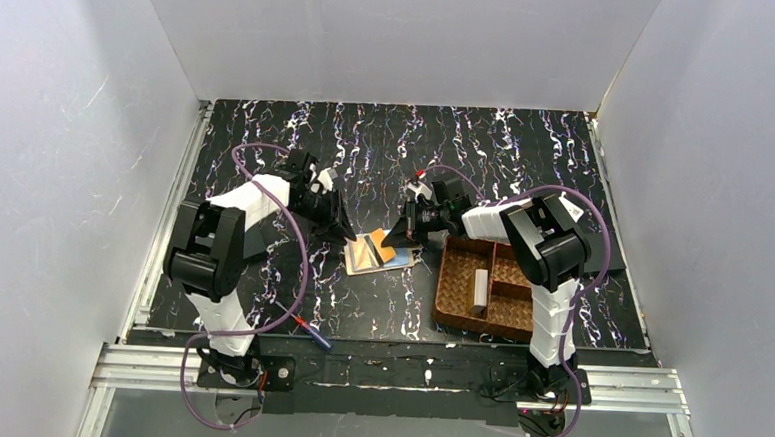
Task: Put the credit cards into the card holder
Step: Insert the credit card into the card holder.
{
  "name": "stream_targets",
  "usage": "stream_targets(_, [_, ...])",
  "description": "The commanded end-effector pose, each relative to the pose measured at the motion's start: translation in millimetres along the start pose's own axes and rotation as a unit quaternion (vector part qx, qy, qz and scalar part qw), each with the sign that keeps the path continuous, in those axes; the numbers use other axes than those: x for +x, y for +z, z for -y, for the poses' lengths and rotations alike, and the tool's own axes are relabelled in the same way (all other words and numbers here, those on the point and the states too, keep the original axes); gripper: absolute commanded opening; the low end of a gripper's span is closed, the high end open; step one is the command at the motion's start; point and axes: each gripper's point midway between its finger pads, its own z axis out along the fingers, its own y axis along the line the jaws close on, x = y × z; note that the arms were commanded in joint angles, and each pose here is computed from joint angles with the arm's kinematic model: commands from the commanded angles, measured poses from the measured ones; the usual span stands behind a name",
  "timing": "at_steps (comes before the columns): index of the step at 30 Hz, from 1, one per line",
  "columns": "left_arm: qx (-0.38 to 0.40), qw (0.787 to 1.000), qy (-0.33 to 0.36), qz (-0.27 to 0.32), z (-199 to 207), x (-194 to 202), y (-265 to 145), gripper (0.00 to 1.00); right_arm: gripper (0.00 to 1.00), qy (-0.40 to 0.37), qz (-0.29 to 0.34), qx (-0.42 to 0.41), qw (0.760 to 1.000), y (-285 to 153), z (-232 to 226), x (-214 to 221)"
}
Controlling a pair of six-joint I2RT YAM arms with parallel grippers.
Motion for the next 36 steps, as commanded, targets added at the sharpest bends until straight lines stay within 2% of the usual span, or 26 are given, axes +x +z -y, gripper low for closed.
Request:
stream_targets(1, [-0.035,0.999,-0.014,-0.028,-26,13,8,0.29,0.01,-0.016,0.013,0.018,1.000,2,8,-2])
stream_targets(4, [-0.035,0.998,-0.028,-0.046,-35,16,20,0.22,0.01,-0.016,0.015,0.017,1.000,2,7,-3])
stream_targets(12, [-0.056,0.995,-0.034,-0.070,-47,34,34,0.26,0.01,-0.011,0.031,0.017,0.999,1,2,-10])
stream_targets(18, [-0.079,0.993,-0.043,-0.078,-61,46,35,0.22,0.01,0.000,0.055,0.017,0.998,-2,-2,-16])
stream_targets(25, [-0.078,0.993,-0.041,-0.078,-60,46,35,0.16,0.01,0.008,0.058,0.005,0.998,1,-2,-16])
stream_targets(36, [-0.070,0.993,-0.041,-0.080,-58,46,36,0.11,0.01,0.019,0.065,-0.001,0.998,5,-5,-14])
